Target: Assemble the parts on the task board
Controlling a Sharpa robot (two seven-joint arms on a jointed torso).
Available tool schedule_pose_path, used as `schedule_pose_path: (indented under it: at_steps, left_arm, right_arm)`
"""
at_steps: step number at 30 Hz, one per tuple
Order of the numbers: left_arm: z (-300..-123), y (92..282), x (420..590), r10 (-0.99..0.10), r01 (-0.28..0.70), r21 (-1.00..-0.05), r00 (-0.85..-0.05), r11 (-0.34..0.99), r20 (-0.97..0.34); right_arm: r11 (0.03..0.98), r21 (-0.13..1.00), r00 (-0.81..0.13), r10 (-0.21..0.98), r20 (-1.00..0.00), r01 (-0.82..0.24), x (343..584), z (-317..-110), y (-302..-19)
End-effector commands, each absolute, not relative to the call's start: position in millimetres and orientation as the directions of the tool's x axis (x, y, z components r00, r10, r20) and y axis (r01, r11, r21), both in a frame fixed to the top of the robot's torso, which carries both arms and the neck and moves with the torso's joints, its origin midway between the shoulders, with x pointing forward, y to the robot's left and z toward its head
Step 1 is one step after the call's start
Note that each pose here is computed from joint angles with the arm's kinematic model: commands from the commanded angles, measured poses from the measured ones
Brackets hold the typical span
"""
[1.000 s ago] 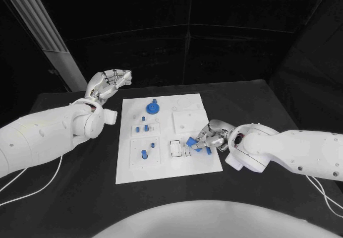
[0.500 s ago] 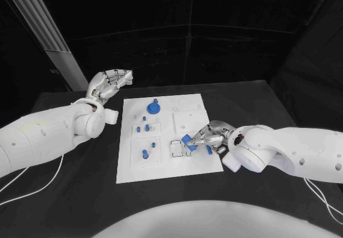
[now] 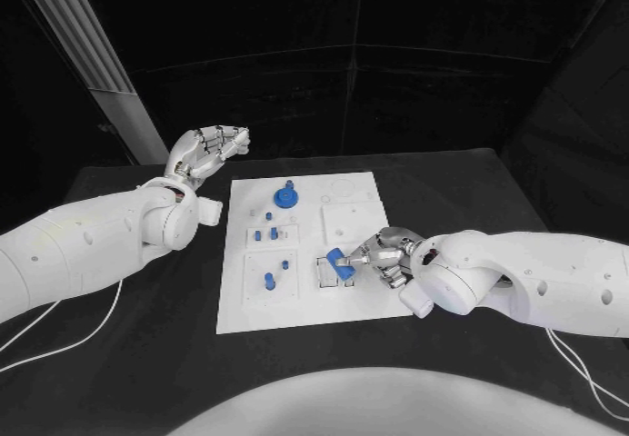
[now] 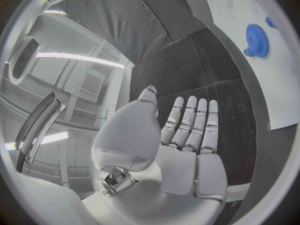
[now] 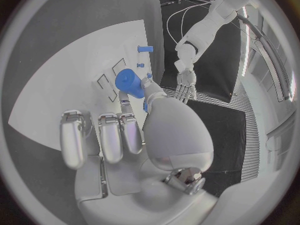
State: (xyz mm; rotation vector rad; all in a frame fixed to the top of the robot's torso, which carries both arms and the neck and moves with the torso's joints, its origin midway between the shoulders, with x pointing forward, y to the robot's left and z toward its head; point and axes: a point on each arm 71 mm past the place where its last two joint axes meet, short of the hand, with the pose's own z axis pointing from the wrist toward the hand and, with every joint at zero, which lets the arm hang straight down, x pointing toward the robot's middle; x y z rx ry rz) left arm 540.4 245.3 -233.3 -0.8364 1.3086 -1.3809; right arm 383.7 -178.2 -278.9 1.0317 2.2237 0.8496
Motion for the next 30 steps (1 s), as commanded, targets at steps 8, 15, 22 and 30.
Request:
schedule_pose_path:
  at_steps: [8,15,22,30]
  left_arm:
    - [-220.4,243.3,537.0,-0.956,0.370,-0.928,-0.255,0.043,-0.146]
    - [-220.6,243.3,536.9,-0.956,0.370,-0.928,-0.256,0.043,-0.146]
    - [-220.7,243.1,536.7,-0.956,0.370,-0.928,-0.256,0.042,-0.145]
    - [-220.7,243.7,536.5,-0.956,0.370,-0.928,-0.255,0.043,-0.146]
  right_arm:
    - [0.487,0.680,-0.513,0.838,-0.187,0.549,382.8,-282.4,-175.6]
    - [0.486,0.676,-0.507,0.841,-0.190,0.553,381.9,-282.0,-174.1]
    - [0.489,0.673,-0.507,0.840,-0.193,0.555,382.2,-282.5,-172.2]
    - [0.497,0.672,-0.519,0.833,-0.192,0.549,382.2,-282.8,-168.3]
